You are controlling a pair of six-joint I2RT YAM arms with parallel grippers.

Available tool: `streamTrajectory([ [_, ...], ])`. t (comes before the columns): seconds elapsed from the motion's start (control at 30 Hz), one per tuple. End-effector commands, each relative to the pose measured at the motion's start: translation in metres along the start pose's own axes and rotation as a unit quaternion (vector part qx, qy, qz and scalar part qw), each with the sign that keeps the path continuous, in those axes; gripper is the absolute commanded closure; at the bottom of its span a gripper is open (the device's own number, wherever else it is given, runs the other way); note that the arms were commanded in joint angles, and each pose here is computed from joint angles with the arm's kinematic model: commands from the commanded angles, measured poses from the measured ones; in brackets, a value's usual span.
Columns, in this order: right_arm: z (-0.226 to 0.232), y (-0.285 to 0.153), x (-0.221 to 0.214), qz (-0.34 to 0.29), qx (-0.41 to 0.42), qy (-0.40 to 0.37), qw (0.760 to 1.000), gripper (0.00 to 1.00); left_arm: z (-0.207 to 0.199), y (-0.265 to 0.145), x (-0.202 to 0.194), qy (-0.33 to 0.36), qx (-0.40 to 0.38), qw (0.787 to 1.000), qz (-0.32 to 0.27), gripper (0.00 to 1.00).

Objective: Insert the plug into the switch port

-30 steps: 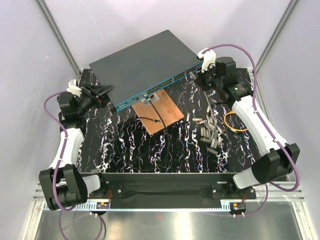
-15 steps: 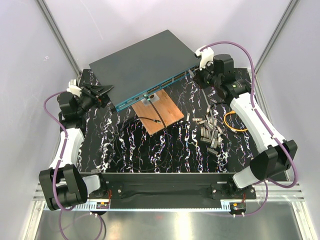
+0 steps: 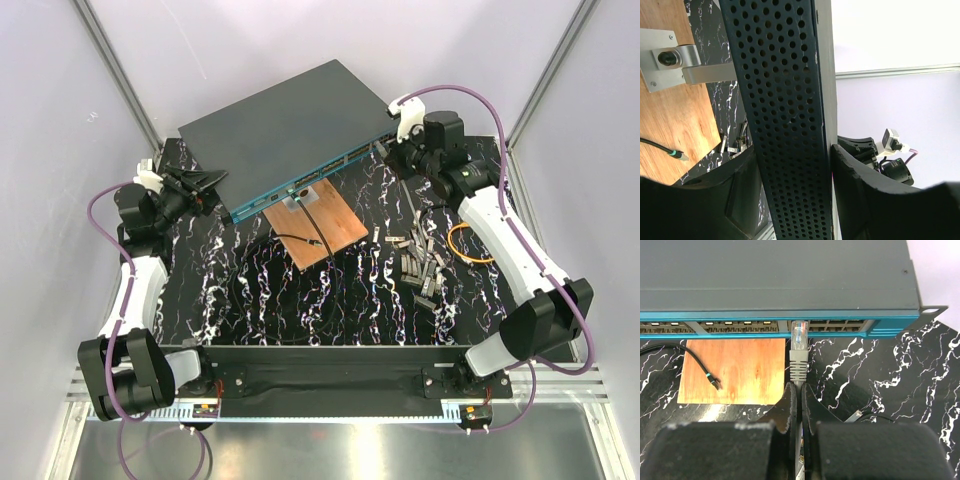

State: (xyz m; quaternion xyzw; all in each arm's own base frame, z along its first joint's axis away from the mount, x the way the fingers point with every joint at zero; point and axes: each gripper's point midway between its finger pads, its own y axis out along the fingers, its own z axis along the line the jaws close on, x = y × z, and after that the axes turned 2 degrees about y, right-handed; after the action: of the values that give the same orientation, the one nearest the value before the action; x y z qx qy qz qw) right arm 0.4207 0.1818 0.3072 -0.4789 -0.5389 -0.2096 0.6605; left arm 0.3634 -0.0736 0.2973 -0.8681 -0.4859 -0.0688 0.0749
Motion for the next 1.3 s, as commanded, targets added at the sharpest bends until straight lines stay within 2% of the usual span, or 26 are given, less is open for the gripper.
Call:
streamTrajectory([
  [0.0,0.002,-0.003,0.011,-0.025,-0.008,0.004,1.0,1.0,-0.032,0.007,-0.007,0.065,-0.056,0.996,0.007,1.0],
  [0.2,-0.001,-0.002,0.012,-0.027,-0.017,0.001,0.999,1.0,-0.033,0.007,-0.007,0.067,-0.057,0.996,0.006,1.0],
  [0.5,-0.005,-0.007,0.037,-0.048,-0.027,0.003,0.998,1.0,-0.031,0.007,-0.008,0.067,-0.054,0.996,0.007,1.0],
  [1.27,-0.004,0.013,0.061,-0.066,-0.015,0.02,0.998,1.0,-0.027,0.011,-0.012,0.075,-0.043,0.996,0.021,1.0],
])
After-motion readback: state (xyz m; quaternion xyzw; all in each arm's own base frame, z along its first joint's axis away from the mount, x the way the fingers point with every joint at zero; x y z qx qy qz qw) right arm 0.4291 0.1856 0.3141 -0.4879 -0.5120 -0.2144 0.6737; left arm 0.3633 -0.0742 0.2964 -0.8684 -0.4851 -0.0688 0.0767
